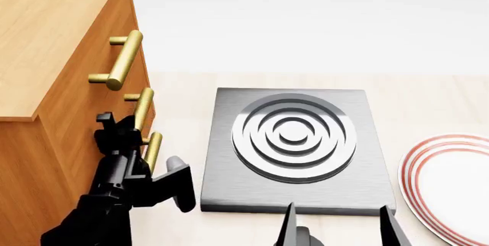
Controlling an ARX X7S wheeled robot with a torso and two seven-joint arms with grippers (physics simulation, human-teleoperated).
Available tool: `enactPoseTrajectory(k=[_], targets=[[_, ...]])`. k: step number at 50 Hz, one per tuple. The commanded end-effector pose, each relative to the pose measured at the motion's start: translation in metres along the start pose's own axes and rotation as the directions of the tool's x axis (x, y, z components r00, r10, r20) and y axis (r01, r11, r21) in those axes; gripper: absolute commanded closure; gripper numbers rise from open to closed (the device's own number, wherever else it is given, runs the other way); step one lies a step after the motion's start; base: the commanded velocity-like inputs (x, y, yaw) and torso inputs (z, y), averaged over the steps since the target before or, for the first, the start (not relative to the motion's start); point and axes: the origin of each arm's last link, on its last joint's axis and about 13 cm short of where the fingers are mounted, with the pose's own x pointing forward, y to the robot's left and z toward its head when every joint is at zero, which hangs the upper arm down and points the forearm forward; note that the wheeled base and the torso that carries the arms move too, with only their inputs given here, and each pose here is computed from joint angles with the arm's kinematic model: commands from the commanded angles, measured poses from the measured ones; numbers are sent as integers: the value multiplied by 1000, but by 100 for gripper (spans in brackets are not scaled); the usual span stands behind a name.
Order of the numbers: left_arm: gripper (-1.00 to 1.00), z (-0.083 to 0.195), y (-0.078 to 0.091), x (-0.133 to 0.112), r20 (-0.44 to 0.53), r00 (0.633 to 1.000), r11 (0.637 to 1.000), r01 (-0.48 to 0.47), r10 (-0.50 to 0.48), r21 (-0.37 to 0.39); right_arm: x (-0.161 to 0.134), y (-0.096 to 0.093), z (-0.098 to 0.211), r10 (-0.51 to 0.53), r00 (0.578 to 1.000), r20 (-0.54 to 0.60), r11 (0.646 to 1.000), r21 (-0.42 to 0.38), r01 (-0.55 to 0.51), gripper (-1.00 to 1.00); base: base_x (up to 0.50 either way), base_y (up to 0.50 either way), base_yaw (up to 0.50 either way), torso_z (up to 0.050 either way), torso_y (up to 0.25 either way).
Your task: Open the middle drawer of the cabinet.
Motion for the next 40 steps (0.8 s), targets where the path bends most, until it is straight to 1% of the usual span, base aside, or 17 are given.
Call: enactPoseTrajectory(k=[1, 8, 14, 18, 28, 32, 37, 39, 40], targets=[[100, 7, 8, 3, 50, 996, 997, -71, 70, 23, 0, 0, 0, -3, 1000, 0, 1000, 1, 3, -100, 0, 0, 0, 0, 0], [100, 10, 11, 4, 70, 992, 994, -106, 105, 22, 0, -1, 0, -3, 1000, 0, 1000, 2, 3, -100, 0, 0, 0, 0, 0], [100, 15, 14, 4, 94, 989, 993, -116, 113, 26, 0, -1, 0, -4, 1000, 1, 1000, 4, 4, -100, 0, 0, 0, 0, 3], [100, 20, 15, 4, 111, 987, 993, -118, 116, 15, 0, -1, 0, -4, 1000, 2, 1000, 4, 4, -100, 0, 0, -1, 0, 0], [100, 26, 17, 2, 145, 983, 992, -122, 117, 30, 0, -2, 1, -6, 1000, 2, 1000, 6, 6, -100, 0, 0, -1, 0, 2], [100, 27, 18, 2, 153, 981, 991, -126, 117, 52, -1, -2, 1, -8, 1000, 3, 1000, 7, 8, -100, 0, 0, -1, 0, 0], [100, 28, 21, 1, 166, 980, 983, -135, 113, 128, 0, -2, 2, -8, 1000, 4, 1000, 8, 8, -100, 0, 0, 0, 0, 2], [100, 29, 22, 1, 164, 980, 983, -138, 117, 122, 0, -2, 2, -9, 1000, 4, 1000, 8, 9, -100, 0, -3, 0, 0, 5], [100, 29, 22, 1, 167, 979, 981, -138, 114, 134, 0, -2, 2, -9, 1000, 5, 1000, 9, 9, -100, 0, 0, 0, 0, 0]])
